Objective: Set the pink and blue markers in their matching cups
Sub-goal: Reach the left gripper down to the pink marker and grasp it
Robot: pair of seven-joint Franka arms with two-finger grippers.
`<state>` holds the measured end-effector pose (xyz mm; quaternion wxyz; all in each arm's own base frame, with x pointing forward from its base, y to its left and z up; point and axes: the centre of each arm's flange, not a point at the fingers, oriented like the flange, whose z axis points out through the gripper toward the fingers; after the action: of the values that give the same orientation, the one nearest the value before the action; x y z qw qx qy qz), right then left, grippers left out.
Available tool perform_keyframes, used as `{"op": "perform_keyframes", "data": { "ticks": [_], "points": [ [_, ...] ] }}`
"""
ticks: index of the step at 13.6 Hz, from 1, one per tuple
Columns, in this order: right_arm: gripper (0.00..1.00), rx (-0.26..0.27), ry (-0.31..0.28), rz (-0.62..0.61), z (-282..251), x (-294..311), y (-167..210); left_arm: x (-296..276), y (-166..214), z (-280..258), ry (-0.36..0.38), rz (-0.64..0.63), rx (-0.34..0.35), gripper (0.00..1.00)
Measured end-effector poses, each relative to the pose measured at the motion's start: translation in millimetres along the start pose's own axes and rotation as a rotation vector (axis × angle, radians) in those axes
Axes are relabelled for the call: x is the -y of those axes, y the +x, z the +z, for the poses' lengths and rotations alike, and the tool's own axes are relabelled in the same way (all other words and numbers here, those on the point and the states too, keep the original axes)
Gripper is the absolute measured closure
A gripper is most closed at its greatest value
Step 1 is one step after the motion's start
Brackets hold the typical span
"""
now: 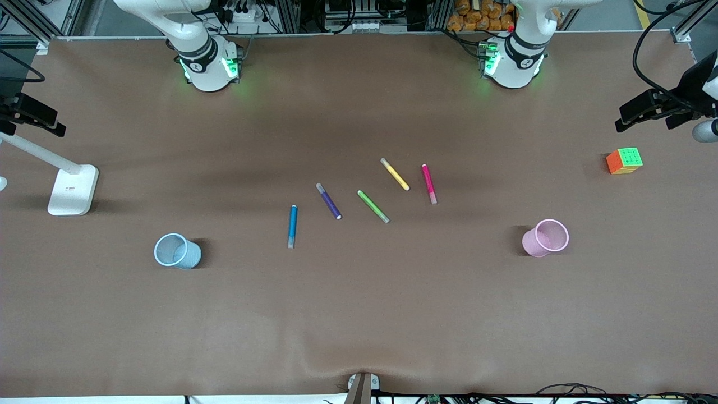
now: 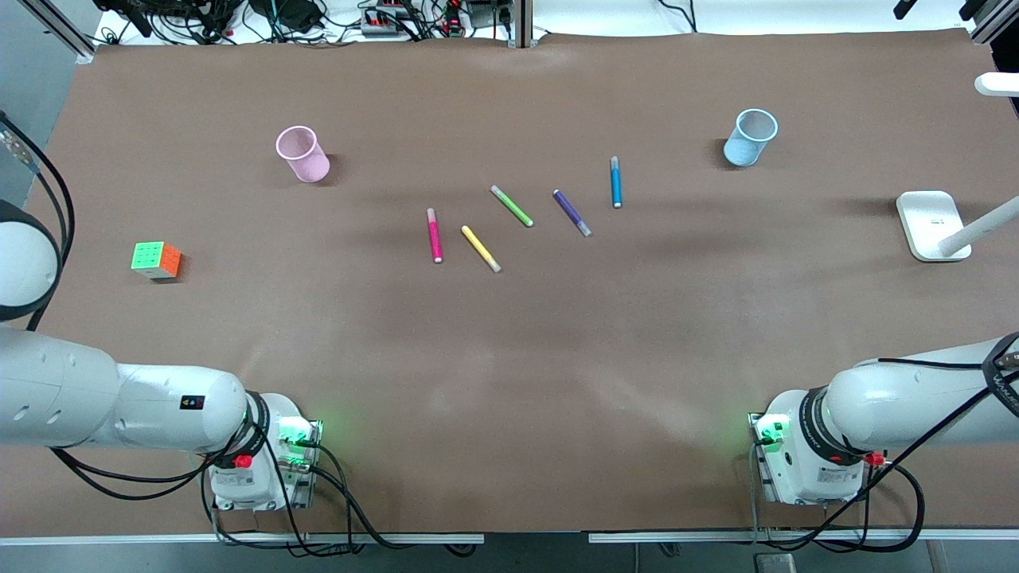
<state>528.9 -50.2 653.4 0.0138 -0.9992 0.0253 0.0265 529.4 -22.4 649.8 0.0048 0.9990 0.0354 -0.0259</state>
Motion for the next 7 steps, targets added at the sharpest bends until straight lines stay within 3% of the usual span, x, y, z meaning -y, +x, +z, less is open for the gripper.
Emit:
{"op": "perform_keyframes", "data": {
  "ticks": [7],
  "points": [
    [0.00,-0.009,-0.001,-0.009,-0.7,4.8,1.1,-13.3,8.1,21.3,0.007,0.019,0.047,0.00]
  ]
}}
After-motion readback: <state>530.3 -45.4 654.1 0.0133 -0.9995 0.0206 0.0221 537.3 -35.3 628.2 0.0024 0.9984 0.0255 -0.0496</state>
